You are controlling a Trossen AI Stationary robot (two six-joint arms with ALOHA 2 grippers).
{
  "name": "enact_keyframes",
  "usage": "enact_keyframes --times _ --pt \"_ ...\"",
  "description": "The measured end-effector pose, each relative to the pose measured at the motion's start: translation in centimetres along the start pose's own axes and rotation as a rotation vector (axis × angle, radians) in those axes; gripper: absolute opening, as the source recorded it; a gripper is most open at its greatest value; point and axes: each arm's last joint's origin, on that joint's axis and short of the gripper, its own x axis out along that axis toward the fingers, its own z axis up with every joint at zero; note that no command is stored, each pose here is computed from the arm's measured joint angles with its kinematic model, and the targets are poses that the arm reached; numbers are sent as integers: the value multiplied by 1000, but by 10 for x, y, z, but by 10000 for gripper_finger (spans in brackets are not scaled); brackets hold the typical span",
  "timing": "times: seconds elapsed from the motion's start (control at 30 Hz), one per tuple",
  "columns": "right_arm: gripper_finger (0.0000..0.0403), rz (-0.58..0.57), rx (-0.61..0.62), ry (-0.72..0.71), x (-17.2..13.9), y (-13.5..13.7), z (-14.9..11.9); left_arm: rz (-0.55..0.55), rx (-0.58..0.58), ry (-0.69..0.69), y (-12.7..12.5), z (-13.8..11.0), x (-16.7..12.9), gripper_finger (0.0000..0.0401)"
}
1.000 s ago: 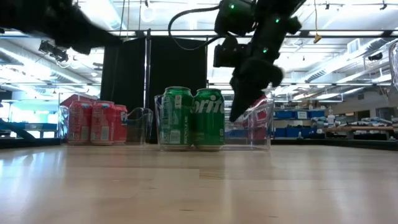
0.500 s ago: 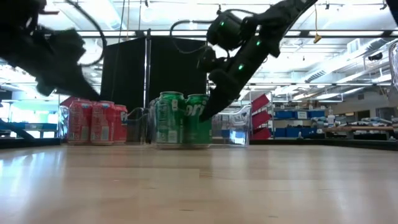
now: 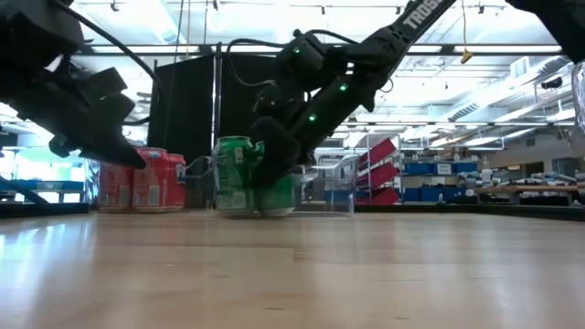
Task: Sort soda cans
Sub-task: Move the transparent bin with sorted green soda cans to the top center
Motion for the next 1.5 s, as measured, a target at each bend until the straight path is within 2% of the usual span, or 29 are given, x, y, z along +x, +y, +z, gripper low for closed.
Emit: enact_keyframes --times 0.13,0.27,0.43,0.53,0.73,0.93,1.1,1.33,1.5 --pt "0 -20 -1 -19 -1 -2 8 15 -13 17 2 1 3 0" --pt "0 -22 -5 1 -18 -1 17 7 1 35 2 1 4 0" --pt "0 50 -34 -75 -25 22 26 5 21 36 2 1 4 0" --pt "0 43 -53 -139 -20 32 28 5 21 35 2 1 4 0" --pt "0 -16 22 -145 1 14 19 35 15 42 5 0 5 0" --pt "0 -46 82 -153 13 -3 13 147 -57 -8 14 3 10 0" --pt "0 -113 127 -201 13 -15 17 239 -135 20 25 5 17 0" --pt "0 -136 134 -230 11 -22 21 361 -177 44 38 10 27 0" --pt "0 -117 110 -272 -3 -25 33 420 -152 38 44 13 32 0"
